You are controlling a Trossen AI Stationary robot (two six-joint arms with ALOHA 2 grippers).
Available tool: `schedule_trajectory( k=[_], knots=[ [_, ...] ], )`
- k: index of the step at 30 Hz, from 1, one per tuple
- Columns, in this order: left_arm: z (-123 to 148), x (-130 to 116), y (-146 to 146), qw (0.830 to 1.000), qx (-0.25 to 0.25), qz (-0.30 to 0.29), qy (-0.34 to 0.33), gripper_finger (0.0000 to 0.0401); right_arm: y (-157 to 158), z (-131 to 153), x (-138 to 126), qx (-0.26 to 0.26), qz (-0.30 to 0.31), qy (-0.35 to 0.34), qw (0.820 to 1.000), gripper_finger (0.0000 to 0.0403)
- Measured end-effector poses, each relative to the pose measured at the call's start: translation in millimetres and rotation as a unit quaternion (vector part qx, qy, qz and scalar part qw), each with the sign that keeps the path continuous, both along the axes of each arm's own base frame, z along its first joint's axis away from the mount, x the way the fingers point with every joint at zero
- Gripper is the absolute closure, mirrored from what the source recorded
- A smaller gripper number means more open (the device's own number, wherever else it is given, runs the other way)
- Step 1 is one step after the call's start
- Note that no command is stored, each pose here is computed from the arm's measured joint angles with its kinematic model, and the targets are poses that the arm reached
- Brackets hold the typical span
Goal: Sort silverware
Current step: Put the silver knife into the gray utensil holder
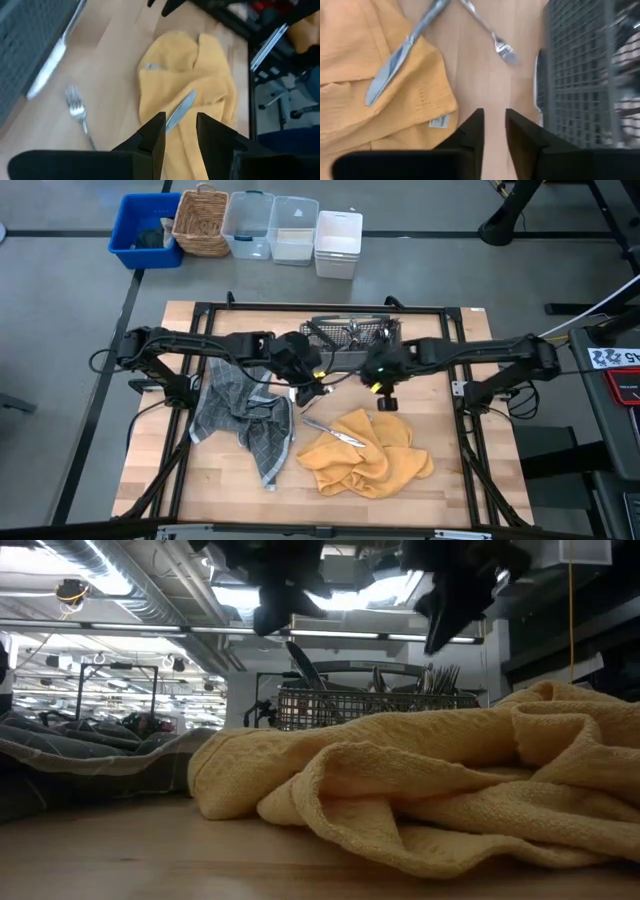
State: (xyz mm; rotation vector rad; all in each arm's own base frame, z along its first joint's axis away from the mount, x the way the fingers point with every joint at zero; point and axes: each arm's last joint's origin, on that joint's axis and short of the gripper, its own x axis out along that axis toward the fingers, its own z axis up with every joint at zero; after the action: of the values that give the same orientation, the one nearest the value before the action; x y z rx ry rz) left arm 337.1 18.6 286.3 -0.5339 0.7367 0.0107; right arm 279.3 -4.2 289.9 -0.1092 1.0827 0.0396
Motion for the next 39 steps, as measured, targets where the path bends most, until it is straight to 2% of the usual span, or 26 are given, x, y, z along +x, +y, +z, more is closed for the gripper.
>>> schedule_trajectory(
  k=[5, 12, 19, 23, 26, 32, 39],
  knots=[
    [-9, -5, -11, 0.999, 0.012, -0.028, 0.041, 0.0304, 1, -29, 18, 0.037, -0.03, 0.058, 0.997, 0.0282],
    [-42, -3, -41, 0.993, 0.075, -0.088, 0.012, 0.0304, 4, -54, 29, 0.086, -0.016, 0.106, 0.99, 0.0272],
    [-89, 12, -53, 0.975, 0.151, -0.161, 0.034, 0.0304, 4, -54, 29, 0.087, -0.016, 0.112, 0.99, 0.0272],
    [-120, 21, -56, 0.961, 0.179, -0.203, 0.058, 0.0303, 4, -54, 28, 0.087, -0.017, 0.11, 0.99, 0.0271],
    [-136, 28, -57, 0.958, 0.187, -0.211, 0.056, 0.0304, 4, -54, 28, 0.091, -0.028, 0.111, 0.989, 0.0271],
    [-151, 36, -57, 0.951, 0.206, -0.227, 0.041, 0.0303, 4, -54, 28, 0.096, -0.039, 0.112, 0.988, 0.0271],
    [-155, 36, -59, 0.941, 0.223, -0.252, 0.042, 0.0303, 4, -54, 28, 0.096, -0.039, 0.112, 0.988, 0.0271]
  ],
)
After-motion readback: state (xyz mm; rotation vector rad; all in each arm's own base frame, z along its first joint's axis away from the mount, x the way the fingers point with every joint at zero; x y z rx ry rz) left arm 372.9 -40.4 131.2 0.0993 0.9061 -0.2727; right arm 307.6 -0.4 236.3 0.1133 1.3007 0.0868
